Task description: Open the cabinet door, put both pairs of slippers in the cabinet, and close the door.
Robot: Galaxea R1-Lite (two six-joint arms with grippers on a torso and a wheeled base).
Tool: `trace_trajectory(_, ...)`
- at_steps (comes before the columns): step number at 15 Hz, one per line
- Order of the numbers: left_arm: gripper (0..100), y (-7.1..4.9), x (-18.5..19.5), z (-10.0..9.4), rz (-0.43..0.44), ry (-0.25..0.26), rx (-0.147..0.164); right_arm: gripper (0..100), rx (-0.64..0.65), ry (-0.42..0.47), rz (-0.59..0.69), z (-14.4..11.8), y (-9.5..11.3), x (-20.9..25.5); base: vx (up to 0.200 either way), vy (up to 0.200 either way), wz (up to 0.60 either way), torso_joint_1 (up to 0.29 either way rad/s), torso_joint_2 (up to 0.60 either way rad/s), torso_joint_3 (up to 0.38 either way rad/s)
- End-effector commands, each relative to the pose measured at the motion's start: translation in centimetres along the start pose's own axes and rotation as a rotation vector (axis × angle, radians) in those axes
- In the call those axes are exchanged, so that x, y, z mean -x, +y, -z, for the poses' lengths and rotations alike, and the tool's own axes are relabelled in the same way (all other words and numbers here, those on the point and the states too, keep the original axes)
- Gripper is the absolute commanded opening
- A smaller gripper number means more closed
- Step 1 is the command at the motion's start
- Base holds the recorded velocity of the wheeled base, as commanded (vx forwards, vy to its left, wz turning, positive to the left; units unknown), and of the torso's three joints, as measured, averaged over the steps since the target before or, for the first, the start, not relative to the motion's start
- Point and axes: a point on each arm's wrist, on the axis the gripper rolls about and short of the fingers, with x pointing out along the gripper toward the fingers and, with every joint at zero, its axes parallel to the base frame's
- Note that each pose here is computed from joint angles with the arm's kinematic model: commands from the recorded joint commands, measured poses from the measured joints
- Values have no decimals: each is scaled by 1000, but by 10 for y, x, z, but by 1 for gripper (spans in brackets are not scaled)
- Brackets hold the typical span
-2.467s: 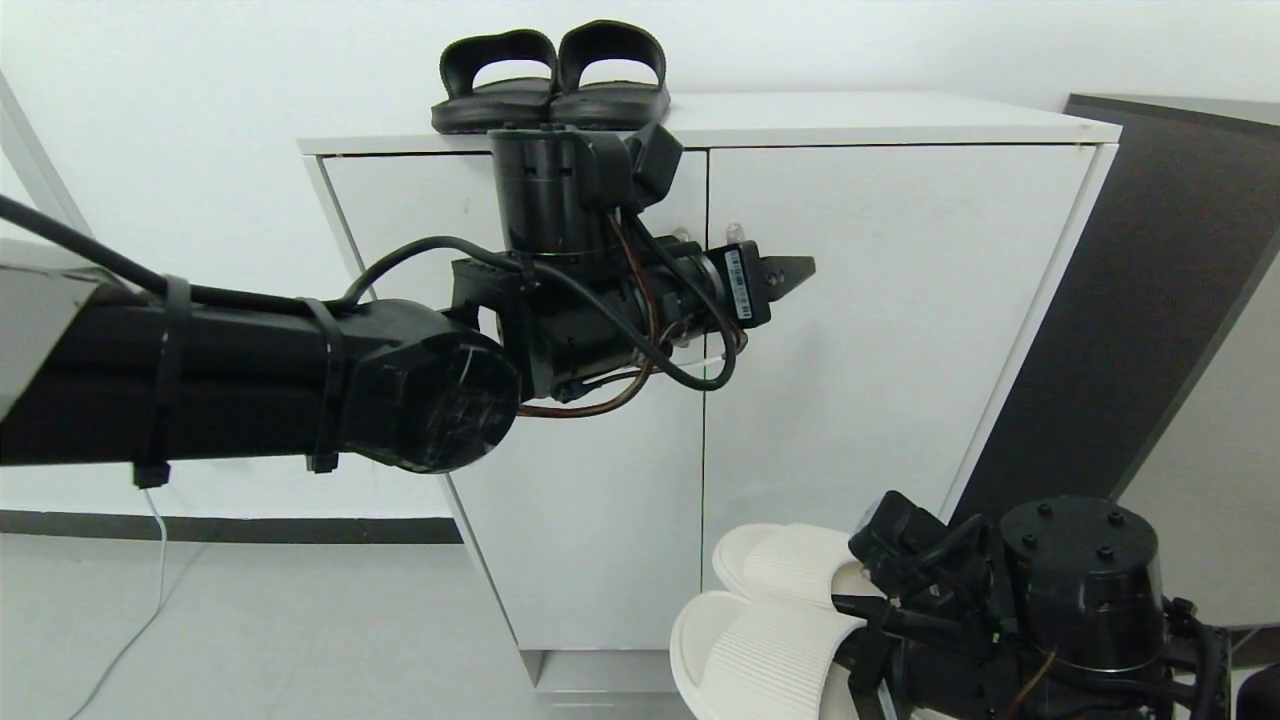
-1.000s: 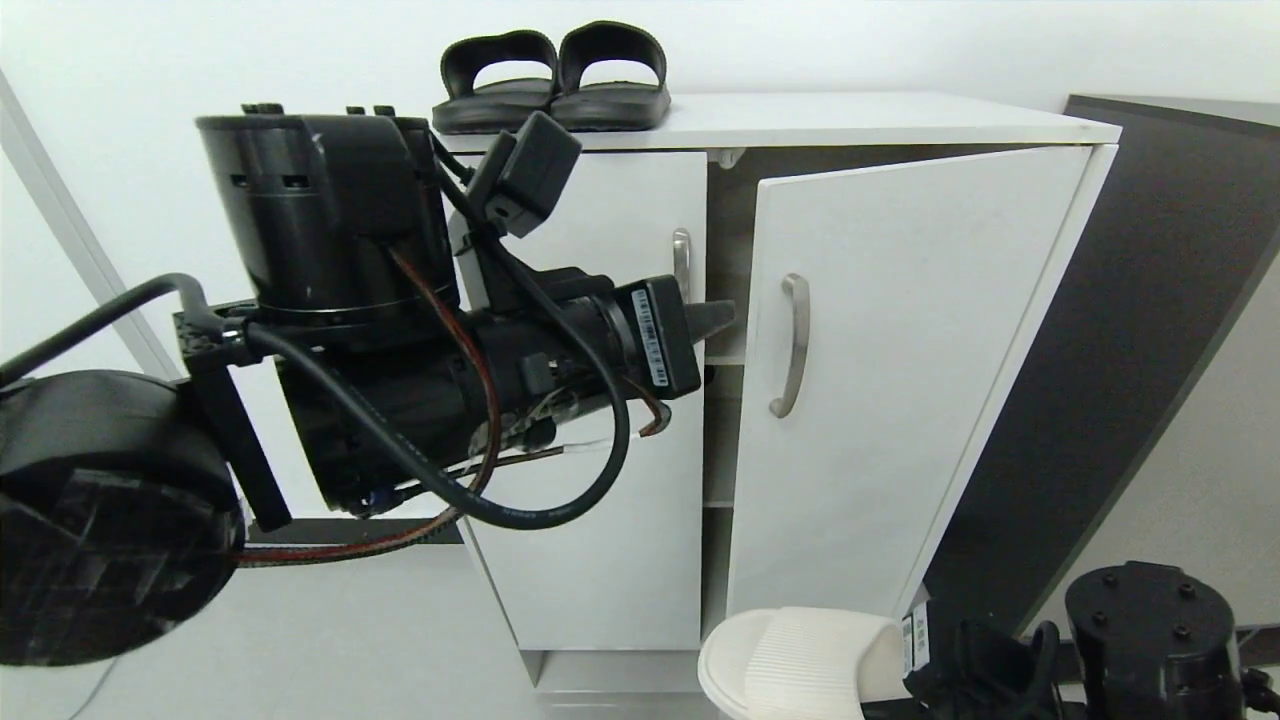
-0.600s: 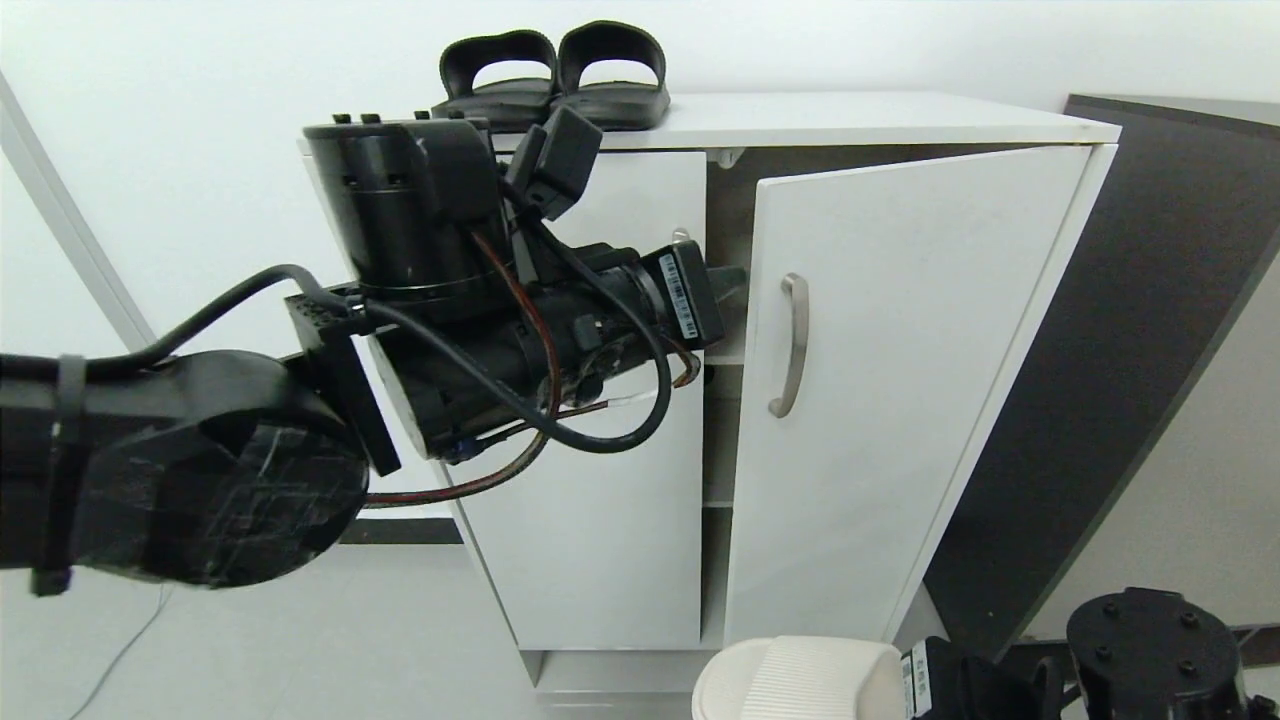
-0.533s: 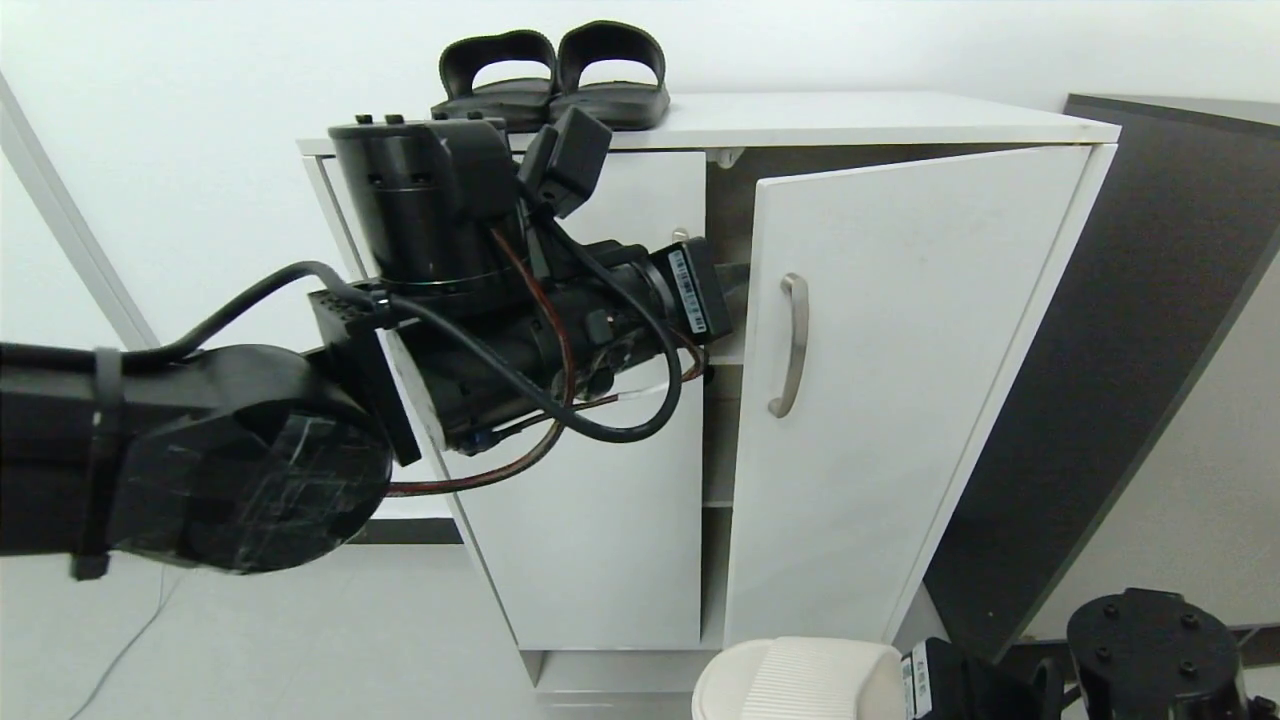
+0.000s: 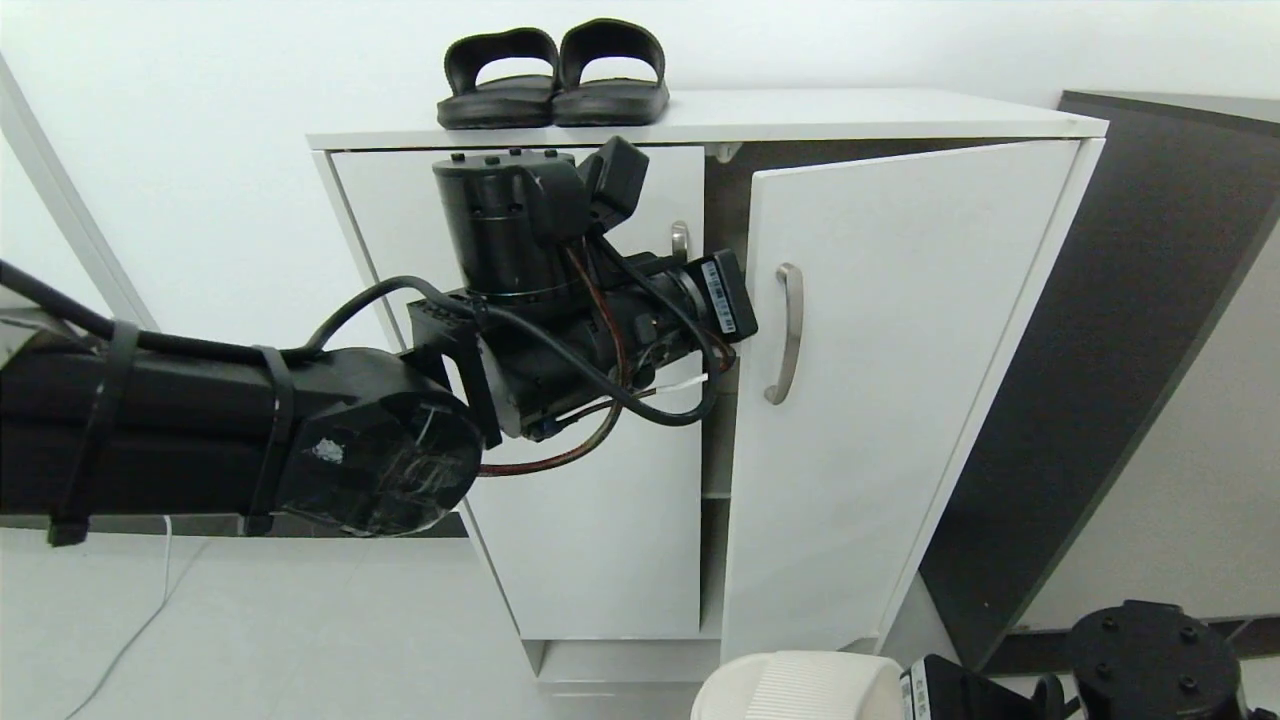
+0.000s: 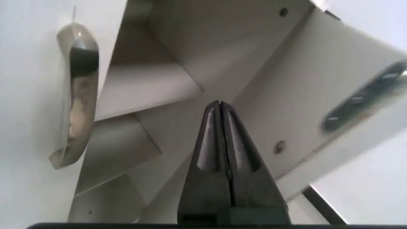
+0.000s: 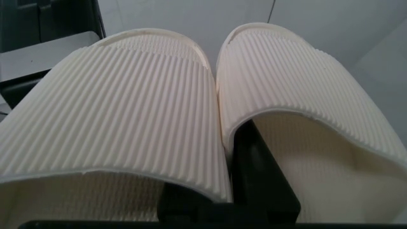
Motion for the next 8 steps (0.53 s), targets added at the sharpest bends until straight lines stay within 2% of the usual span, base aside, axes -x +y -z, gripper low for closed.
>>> trace_trajectory(1, 0, -7, -2, 9, 29, 19, 1, 0, 1, 6, -10, 2, 2, 0, -200, 0, 0, -2, 2, -2)
trace_trajectory(2, 0, -17, -1, 15, 62, 15, 1, 0, 1, 5, -15, 2, 2, 0, -200, 0, 0, 2, 2, 2)
trace_trajectory(4, 0, -44, -1, 34, 158, 21, 3, 0, 1, 8, -49, 4, 5, 2, -200, 0, 0, -2, 2, 2)
trace_trajectory(5, 0, -51, -3, 38, 184, 18, -7, 0, 6, 7, -63, 5, 8, 3, -200, 0, 0, 7, 2, 2)
trace_trajectory(8, 0, -51, -15, 40, 204, -39, -19, 0, 10, 5, -70, 4, 10, 4, -200, 0, 0, -1, 4, 5)
